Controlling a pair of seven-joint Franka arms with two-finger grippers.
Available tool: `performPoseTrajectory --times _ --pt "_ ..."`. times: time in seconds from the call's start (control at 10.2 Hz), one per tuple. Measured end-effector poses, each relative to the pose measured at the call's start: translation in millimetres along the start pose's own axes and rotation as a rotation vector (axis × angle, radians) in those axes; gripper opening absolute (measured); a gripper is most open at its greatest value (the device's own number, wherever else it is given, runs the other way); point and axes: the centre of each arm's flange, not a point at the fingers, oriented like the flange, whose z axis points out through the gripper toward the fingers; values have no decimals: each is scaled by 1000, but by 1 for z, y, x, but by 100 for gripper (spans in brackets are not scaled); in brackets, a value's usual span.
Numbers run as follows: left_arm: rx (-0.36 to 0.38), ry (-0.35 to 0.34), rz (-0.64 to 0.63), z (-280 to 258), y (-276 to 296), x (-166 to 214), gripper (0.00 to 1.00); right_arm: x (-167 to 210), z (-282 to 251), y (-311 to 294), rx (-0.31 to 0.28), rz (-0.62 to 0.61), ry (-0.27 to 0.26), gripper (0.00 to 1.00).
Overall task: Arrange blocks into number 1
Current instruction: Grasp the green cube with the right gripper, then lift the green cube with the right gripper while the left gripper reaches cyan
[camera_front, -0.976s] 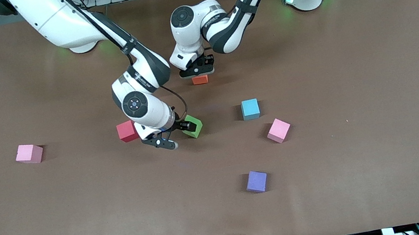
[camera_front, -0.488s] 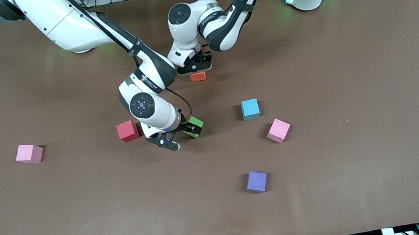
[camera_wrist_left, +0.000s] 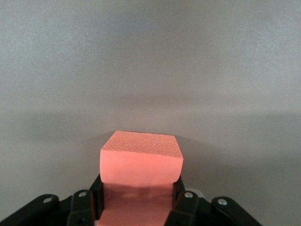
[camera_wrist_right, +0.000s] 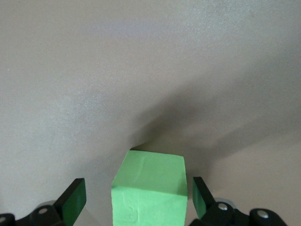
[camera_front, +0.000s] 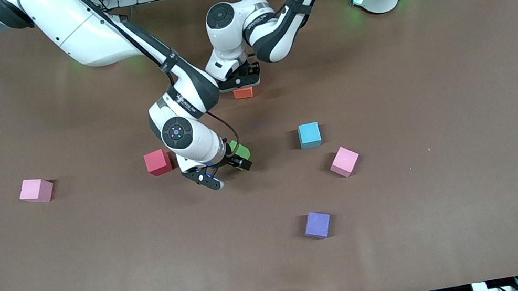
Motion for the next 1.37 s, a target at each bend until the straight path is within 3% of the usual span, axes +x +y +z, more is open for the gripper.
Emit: performPoseTrajectory --times 0.2,0.29,0.49,0.59,0.68,0.78,1.07,1.37 --pt "1 0 2 0 2 -4 56 -4 7 0 -9 2 -6 100" --pt "1 -1 4 1 2 -5 64 -7 13 0 -15 -2 -10 100" --pt "0 0 2 0 3 -5 91 -11 19 -1 -23 -8 -14 99" --pt "-4 4 -3 -3 3 -2 100 -13 19 -1 -24 -11 -14 85" --pt "-8 14 -14 -12 2 6 100 -13 19 -1 -24 -13 -14 70" --pt "-6 25 -33 -25 -3 18 100 -13 18 -2 -23 -18 -14 61" --pt "17 59 -42 -74 -38 68 100 0 8 4 -79 -113 -42 61" --pt "50 62 8 -85 -94 108 100 30 -42 20 -126 -238 -79 61"
